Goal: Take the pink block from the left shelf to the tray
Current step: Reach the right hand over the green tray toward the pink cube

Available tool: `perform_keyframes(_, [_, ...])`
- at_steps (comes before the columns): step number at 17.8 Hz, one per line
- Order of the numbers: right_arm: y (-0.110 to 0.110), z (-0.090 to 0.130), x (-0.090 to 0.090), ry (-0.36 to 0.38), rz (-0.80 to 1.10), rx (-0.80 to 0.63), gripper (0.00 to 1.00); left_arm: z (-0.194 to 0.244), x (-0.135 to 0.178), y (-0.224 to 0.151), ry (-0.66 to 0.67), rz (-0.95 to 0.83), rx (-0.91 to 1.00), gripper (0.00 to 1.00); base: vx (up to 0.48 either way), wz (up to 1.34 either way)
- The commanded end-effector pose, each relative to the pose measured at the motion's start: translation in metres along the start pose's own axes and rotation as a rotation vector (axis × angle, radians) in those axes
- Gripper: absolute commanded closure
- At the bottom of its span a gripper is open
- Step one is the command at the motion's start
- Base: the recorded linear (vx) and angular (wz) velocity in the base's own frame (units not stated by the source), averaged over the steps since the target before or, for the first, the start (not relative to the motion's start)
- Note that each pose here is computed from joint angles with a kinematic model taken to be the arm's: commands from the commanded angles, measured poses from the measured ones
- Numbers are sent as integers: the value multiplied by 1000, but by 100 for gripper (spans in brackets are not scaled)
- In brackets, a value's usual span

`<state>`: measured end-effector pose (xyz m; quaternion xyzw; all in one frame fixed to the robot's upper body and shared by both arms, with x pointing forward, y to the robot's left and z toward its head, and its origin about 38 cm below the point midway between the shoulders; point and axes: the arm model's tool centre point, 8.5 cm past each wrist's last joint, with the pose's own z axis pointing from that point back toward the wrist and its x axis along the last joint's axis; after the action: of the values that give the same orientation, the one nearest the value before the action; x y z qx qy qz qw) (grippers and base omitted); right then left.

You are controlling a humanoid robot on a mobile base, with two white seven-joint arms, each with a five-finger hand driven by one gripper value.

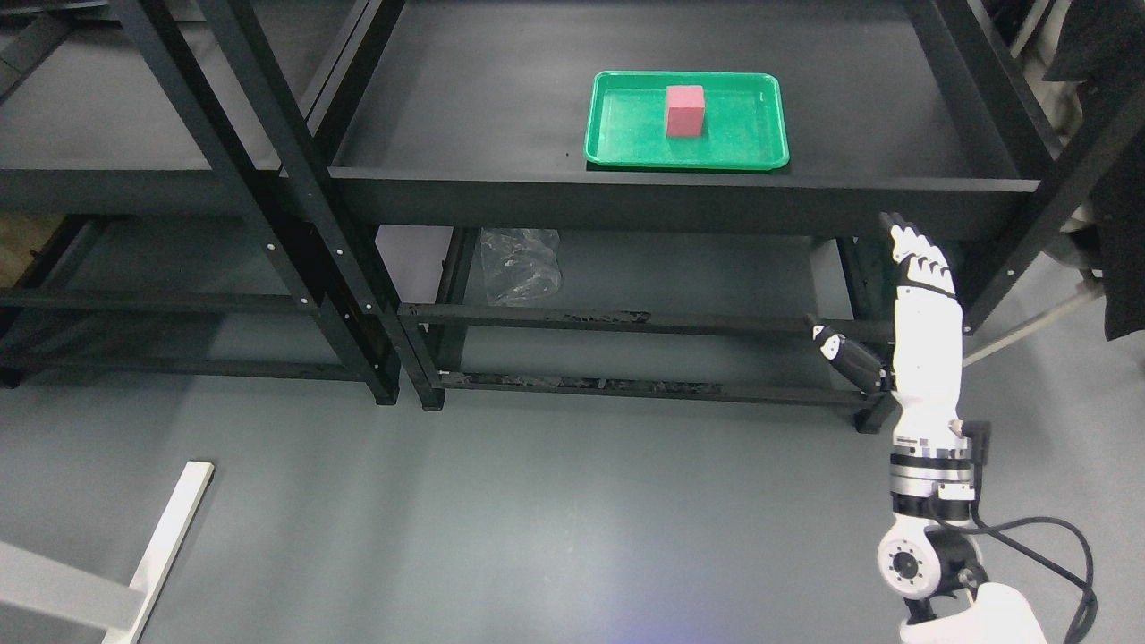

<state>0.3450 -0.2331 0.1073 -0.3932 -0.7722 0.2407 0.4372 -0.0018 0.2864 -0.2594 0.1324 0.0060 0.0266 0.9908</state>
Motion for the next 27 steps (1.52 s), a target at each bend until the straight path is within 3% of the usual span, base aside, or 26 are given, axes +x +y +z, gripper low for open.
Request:
perform_keyframes(1, [20, -2, 25, -142, 170, 112, 2, -1, 25, 9, -47, 9, 14, 0, 285, 58])
perform_keyframes(9, [34, -20, 24, -115, 208, 293, 2, -1, 25, 9, -47, 9, 14, 0, 309, 36])
perform_keyframes(17, [37, -30, 22, -90, 224, 317, 2, -1, 25, 9, -47, 9, 14, 0, 313, 4])
perform_keyframes(27, [84, -20, 30, -103, 216, 613, 2, -1, 25, 9, -47, 9, 14, 0, 238, -7])
